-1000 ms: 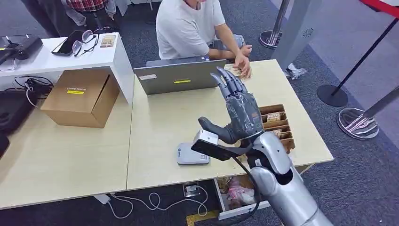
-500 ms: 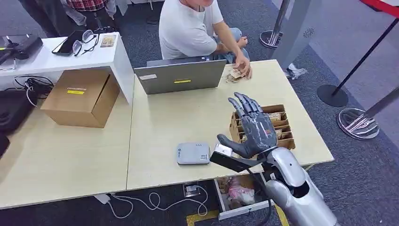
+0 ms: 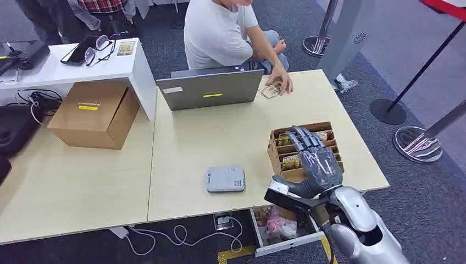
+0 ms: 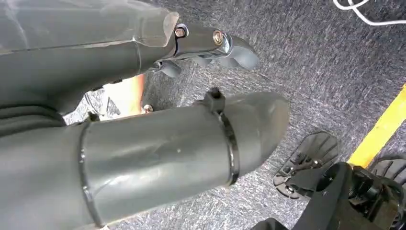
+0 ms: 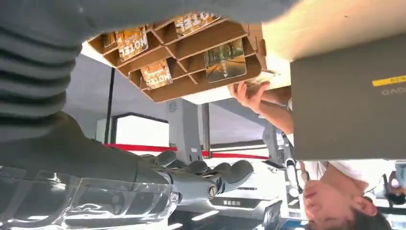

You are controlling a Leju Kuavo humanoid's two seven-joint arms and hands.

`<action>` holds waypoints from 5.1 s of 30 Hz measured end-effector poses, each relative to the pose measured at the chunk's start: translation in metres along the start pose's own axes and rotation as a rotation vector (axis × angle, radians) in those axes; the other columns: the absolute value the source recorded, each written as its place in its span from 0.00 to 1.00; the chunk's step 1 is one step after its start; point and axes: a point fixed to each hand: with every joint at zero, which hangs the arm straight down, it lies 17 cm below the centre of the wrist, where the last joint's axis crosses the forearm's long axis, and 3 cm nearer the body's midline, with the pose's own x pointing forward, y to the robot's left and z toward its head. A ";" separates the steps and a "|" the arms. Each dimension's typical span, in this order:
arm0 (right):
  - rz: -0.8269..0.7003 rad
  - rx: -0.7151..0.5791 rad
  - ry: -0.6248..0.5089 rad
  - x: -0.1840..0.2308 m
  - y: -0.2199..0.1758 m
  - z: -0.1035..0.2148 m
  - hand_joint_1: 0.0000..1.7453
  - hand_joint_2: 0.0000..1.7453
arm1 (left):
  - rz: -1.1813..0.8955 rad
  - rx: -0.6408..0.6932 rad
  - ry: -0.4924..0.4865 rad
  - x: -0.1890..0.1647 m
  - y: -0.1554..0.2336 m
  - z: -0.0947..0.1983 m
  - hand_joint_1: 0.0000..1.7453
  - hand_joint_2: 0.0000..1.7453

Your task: Pass the card to the sensor for recognition and then transmit it.

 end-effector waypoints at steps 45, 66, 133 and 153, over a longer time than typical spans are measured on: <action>0.162 0.344 0.031 -0.082 0.023 0.007 0.00 1.00 | 0.000 0.004 0.043 -0.011 0.007 -0.003 0.00 0.00; 0.189 0.360 0.019 -0.084 0.019 -0.005 0.00 1.00 | -0.009 0.002 0.043 -0.004 0.006 -0.005 0.00 0.00; 0.214 0.416 0.000 -0.077 0.037 -0.029 0.19 1.00 | -0.037 -0.006 0.029 0.012 0.015 -0.011 0.00 0.00; 0.210 0.408 0.003 -0.077 0.034 -0.034 0.27 1.00 | -0.030 -0.018 0.037 0.009 0.013 -0.011 0.00 0.00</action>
